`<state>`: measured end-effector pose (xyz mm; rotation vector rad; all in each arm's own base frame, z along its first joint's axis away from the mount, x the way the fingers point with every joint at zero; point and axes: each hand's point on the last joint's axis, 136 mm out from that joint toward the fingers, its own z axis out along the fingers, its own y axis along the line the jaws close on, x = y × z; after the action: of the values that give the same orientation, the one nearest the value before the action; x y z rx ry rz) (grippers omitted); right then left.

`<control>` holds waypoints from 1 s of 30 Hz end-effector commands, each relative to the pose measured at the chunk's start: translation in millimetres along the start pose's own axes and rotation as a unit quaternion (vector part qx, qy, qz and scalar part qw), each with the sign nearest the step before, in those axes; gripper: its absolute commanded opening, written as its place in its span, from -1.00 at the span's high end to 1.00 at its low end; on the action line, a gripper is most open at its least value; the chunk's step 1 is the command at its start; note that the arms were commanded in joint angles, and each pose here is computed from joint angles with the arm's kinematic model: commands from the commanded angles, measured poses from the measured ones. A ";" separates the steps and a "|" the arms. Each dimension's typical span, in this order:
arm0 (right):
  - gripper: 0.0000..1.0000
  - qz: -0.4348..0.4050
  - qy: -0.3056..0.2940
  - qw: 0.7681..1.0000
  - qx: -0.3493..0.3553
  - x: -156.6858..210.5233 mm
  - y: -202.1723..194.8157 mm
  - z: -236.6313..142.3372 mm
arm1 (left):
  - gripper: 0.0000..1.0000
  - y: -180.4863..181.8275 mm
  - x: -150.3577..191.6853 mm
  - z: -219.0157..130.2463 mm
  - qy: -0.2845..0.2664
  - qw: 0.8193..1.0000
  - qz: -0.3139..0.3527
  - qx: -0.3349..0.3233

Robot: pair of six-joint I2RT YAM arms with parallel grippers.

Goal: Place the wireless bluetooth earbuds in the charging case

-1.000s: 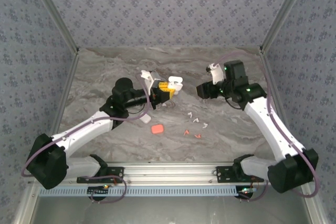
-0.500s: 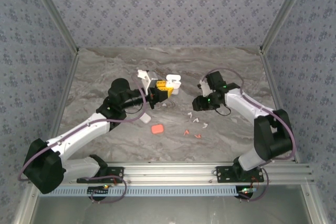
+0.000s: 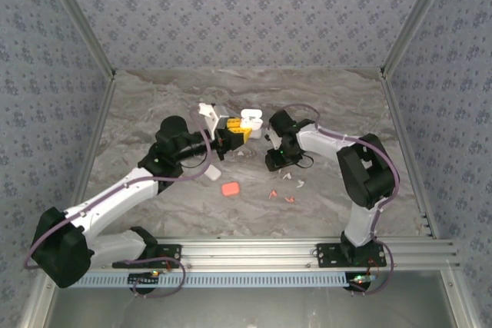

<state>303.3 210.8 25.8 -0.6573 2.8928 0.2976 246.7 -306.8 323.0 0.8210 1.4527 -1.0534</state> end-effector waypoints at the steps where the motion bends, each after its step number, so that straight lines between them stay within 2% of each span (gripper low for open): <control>1: 0.06 -0.014 0.027 0.999 0.023 7.2 -3.6 6.6 | 1.00 -3.8 -7.9 -6.1 -0.011 1.000 0.017 -0.005; 3: 0.08 -0.019 0.015 0.999 0.023 -4.0 -0.9 2.2 | 1.00 -3.4 -7.0 -6.6 -0.010 1.000 0.017 -0.006; 12: 0.23 -0.029 0.033 0.998 0.035 2.6 -1.4 9.3 | 1.00 -2.6 -5.4 -7.2 -0.008 1.000 0.016 -0.009; 25: 0.25 -0.041 0.054 0.996 0.050 14.0 -5.8 8.4 | 1.00 -1.7 -4.8 -6.3 -0.005 1.000 0.017 -0.010; 30: 0.35 -0.044 0.054 0.996 0.051 14.4 -4.8 9.1 | 1.00 -0.9 -5.0 -5.3 -0.005 1.000 0.017 -0.011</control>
<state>305.0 209.5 19.8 -0.7690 2.8892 0.1554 247.4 -303.7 312.8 0.8182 1.4920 -1.0312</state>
